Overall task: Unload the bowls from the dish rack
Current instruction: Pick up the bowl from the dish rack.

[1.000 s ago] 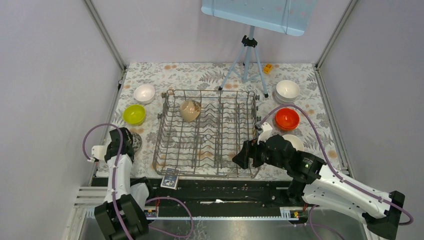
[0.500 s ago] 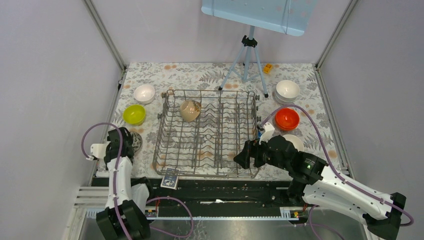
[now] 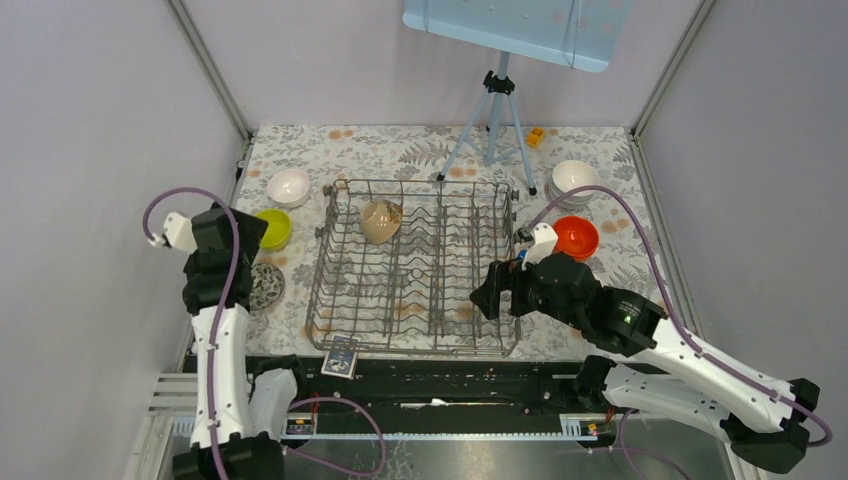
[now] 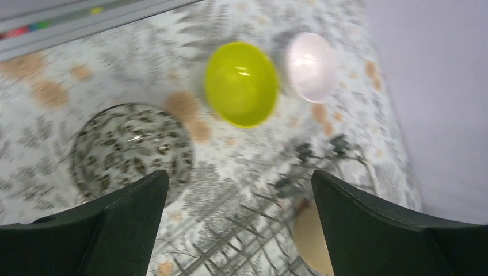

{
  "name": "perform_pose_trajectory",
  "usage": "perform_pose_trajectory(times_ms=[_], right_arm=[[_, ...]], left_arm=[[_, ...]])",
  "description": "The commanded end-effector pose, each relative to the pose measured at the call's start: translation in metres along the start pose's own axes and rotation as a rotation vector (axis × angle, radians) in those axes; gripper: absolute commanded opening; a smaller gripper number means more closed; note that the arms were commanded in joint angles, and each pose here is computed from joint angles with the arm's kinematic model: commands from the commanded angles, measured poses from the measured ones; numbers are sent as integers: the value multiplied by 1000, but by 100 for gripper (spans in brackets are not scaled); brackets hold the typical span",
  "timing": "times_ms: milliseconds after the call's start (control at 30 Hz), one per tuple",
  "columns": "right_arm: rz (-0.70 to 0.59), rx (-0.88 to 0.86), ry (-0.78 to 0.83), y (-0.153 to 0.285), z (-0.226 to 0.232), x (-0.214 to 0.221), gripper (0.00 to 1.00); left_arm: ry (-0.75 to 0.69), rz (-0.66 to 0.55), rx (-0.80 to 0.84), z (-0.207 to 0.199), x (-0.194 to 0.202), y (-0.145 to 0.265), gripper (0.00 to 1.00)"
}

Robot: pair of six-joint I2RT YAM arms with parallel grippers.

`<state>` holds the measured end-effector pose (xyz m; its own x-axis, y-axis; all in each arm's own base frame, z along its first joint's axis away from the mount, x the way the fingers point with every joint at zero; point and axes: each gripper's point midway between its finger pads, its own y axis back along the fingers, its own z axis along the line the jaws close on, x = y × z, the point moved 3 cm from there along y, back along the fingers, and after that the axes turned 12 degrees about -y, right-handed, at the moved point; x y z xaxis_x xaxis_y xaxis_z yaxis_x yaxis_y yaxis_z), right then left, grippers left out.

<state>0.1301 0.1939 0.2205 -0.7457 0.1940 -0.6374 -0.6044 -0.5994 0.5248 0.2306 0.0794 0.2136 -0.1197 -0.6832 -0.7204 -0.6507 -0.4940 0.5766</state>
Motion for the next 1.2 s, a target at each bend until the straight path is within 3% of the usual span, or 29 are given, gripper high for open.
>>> perform_pose_trajectory(times_ms=[0,233,567,667,800,1000,1167], right_arm=[[-87,23,29,5,8,-27,100],[-126,16,42,-12,24,-43,100],[-214,-23,67,-49,53,-71,99],[-181,7,54,-67,62,-87,100],[-103,-103,-55,-95,79,-103,99],[-103,-239,-285,-151,91,-130,93],[-93,-290,-448,-189,87,-135,90]], left_arm=[[-168,-71,248,-53,-25,41,99],[-479,-73,535,-119,13,87,99],[-811,61,787,-152,75,93,99],[-837,97,790,-157,86,85,99],[-848,154,766,-164,98,67,99],[-610,306,753,-178,96,24,95],[-514,358,732,-185,113,-3,89]])
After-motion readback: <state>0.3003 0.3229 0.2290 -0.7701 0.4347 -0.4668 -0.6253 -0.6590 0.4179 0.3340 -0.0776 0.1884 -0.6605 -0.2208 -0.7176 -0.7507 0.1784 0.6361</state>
